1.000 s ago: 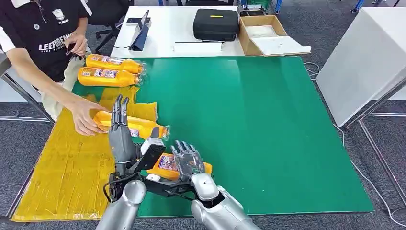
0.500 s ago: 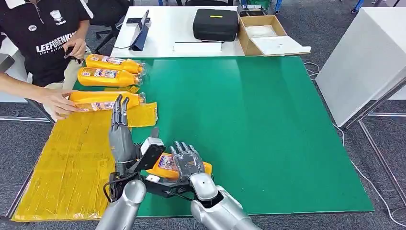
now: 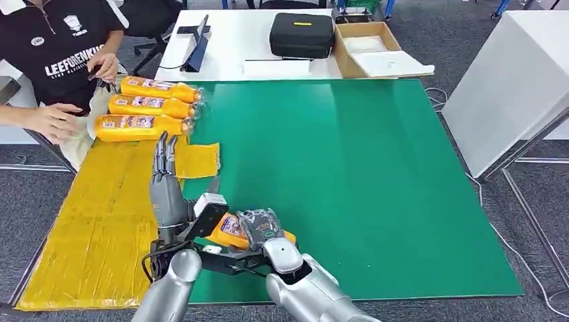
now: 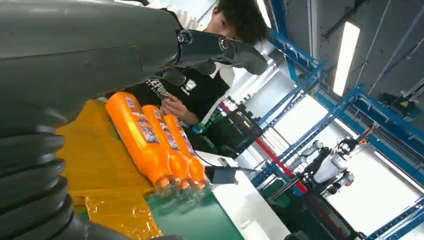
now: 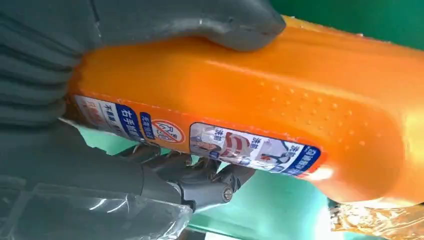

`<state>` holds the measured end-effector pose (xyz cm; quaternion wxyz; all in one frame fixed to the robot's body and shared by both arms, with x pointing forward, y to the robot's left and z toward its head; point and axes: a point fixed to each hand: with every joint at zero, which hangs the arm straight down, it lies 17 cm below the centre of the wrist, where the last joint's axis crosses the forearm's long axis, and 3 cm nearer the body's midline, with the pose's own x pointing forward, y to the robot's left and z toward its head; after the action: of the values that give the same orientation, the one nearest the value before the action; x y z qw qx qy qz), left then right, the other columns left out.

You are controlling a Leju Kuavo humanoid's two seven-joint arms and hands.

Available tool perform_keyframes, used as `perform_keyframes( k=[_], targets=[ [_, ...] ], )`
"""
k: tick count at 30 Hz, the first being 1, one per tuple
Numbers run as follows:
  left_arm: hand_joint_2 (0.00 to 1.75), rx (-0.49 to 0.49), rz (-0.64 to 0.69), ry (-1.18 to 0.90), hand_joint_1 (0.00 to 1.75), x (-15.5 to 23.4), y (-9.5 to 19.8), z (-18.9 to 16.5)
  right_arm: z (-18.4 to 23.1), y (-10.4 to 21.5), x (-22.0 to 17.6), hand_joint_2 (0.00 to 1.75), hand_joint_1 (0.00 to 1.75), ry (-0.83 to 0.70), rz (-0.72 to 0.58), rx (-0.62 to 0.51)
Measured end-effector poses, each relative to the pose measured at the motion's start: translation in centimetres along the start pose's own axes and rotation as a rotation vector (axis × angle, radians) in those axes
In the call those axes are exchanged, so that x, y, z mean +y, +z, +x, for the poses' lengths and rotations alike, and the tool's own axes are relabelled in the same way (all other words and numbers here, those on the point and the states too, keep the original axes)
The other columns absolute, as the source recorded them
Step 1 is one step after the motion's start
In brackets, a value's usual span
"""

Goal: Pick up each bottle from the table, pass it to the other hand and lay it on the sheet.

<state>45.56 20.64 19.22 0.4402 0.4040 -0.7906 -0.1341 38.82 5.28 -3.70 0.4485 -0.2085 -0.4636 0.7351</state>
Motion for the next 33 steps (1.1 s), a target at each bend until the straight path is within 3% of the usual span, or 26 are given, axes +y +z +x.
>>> perform_keyframes(
  k=[8,22,33],
  targets=[
    [1.75,0.012,0.003,-0.011,0.0,0.2,0.1,-0.9,0.3,0.0,-0.1,1.75,1.75,-0.018,-0.004,-0.013],
    [1.75,0.048,0.007,-0.022,0.0,0.5,0.5,-2.1,-1.5,-0.1,-2.9,1.75,1.75,-0.087,-0.19,0.04],
    [1.75,0.081,-0.002,-0.032,0.0,0.4,1.0,-2.8,-2.4,0.0,-3.7,1.75,1.75,-0.118,-0.23,0.064]
  ],
)
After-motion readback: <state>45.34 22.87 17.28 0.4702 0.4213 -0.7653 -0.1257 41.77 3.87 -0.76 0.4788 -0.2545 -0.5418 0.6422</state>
